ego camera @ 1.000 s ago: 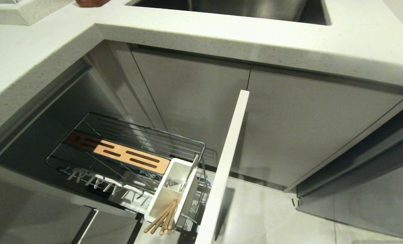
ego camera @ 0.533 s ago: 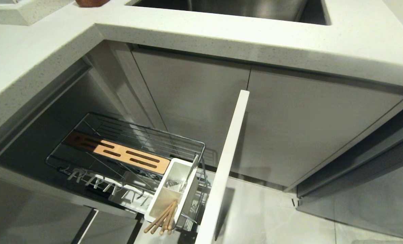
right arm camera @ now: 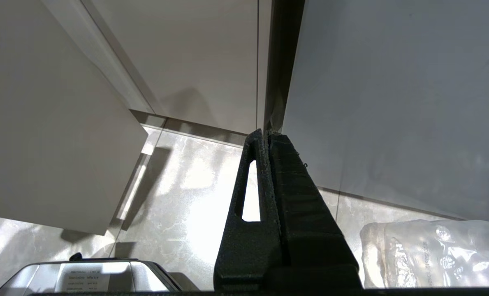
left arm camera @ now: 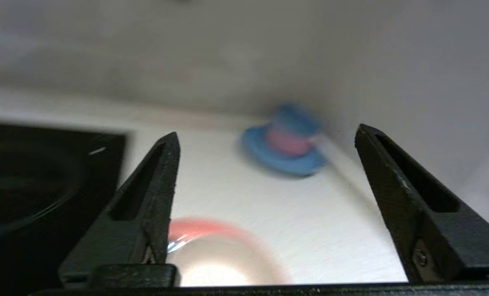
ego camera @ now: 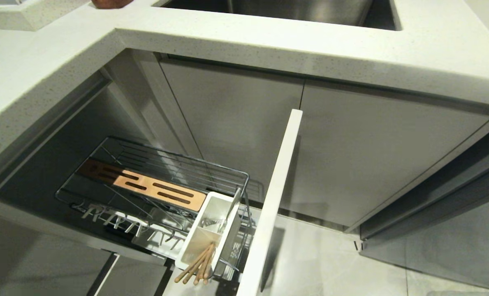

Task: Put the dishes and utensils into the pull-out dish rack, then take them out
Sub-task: Take the chopsticks out of the cupboard

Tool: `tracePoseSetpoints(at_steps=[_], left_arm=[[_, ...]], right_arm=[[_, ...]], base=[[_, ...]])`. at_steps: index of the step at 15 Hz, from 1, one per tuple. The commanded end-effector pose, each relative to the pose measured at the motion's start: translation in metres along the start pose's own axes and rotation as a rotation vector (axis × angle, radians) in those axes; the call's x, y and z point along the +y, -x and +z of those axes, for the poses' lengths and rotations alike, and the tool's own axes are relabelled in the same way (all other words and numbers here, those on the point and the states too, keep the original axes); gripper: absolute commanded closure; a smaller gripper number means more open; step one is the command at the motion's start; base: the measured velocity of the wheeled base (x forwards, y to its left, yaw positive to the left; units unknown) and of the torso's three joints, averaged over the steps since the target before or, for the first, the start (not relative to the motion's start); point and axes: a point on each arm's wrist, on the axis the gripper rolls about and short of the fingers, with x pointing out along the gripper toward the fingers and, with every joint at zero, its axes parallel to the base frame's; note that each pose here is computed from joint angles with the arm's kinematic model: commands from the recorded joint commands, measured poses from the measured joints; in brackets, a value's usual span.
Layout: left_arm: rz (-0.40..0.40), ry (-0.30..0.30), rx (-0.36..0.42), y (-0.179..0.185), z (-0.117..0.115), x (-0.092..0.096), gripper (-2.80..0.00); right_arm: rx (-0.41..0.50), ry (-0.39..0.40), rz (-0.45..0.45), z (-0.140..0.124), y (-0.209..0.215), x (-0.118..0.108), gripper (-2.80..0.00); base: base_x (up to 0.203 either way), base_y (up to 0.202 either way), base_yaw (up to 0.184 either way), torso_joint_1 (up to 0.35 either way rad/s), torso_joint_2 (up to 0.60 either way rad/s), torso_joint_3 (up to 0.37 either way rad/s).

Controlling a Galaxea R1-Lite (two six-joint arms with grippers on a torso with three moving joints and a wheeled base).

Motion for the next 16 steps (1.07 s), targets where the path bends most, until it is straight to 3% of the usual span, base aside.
tracePoseSetpoints(at_steps=[1, 2, 5, 9, 12, 14, 16], left_arm=[[-0.073, 0.033, -0.013, -0.009, 0.014, -0.013, -2.80], [-0.138, 0.056, -0.012, -0.012, 0.023, -0.022, 0.00], [-0.343, 0.151, 0.107, -0.015, 0.044, -0.045, 0.00], [-0.532, 0.259, 0.389, -0.014, 0.037, -0.052, 0.00], [-0.730, 0.304, 0.648, -0.005, 0.025, -0.054, 0.00], [-0.854, 0.265, 0.820, 0.003, 0.010, -0.055, 0.00], [-0.933, 0.155, 0.964, 0.012, -0.022, -0.055, 0.00]], right_arm=[[0.001, 0.000, 0.001, 0.000, 0.000, 0.000, 0.00], [0.003, 0.000, 0.001, -0.001, 0.000, 0.000, 0.00], [0.003, 0.000, 0.001, -0.001, 0.000, 0.000, 0.00], [0.002, 0.000, 0.000, -0.001, 0.000, 0.000, 0.00], [0.004, 0.000, 0.001, -0.001, 0.000, 0.000, 0.00], [0.002, 0.000, 0.000, -0.001, 0.000, 0.000, 0.00], [0.001, 0.000, 0.001, 0.000, 0.000, 0.000, 0.00]], base=[[0.000, 0.000, 0.000, 0.000, 0.00, 0.000], [0.000, 0.000, 0.000, 0.000, 0.00, 0.000], [0.000, 0.000, 0.000, 0.000, 0.00, 0.000], [0.000, 0.000, 0.000, 0.000, 0.00, 0.000], [0.000, 0.000, 0.000, 0.000, 0.00, 0.000], [0.000, 0.000, 0.000, 0.000, 0.00, 0.000], [0.000, 0.000, 0.000, 0.000, 0.00, 0.000]])
